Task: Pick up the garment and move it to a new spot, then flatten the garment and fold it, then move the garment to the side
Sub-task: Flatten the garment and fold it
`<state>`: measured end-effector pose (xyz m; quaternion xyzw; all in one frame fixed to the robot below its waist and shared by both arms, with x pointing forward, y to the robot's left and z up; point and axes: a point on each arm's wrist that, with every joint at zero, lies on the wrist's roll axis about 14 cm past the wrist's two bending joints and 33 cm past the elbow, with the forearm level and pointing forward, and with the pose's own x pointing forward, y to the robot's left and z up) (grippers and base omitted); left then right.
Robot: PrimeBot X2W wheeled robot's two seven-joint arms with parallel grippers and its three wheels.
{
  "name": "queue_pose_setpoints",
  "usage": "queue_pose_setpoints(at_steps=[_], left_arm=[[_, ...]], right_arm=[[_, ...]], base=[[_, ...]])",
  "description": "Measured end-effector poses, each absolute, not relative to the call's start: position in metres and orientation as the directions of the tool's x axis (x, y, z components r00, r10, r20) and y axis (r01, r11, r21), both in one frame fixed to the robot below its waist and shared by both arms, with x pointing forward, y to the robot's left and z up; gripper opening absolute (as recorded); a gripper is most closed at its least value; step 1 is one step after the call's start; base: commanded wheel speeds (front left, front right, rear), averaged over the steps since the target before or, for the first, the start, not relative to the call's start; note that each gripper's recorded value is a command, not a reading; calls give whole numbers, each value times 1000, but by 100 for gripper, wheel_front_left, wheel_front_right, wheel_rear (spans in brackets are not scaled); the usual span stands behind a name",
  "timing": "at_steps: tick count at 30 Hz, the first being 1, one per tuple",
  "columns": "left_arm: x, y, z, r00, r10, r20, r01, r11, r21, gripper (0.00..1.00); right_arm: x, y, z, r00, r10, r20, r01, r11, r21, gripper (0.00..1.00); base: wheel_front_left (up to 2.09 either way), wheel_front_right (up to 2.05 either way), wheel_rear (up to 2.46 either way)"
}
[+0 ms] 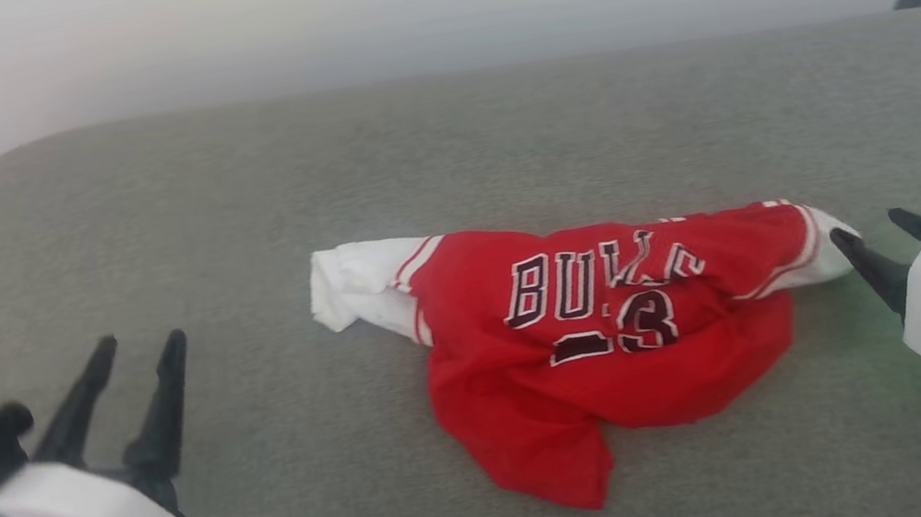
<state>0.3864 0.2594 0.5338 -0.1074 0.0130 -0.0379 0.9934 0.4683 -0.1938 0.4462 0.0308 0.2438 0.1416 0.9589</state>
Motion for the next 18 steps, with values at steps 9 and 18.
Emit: queue_pose_setpoints(at_steps=[9, 18], left_arm=[[424, 213, 554, 954, -281, -100, 261, 948, -180, 100], [445, 166, 525, 830, -435, -348, 369, 897, -242, 100]], right_arm=[[460, -214, 476, 928, 224, -298, -200, 974, 109, 100], [454, -244, 512, 992, 78, -97, -69, 994, 87, 100]], base=[[0, 0, 0], [0, 0, 0]])
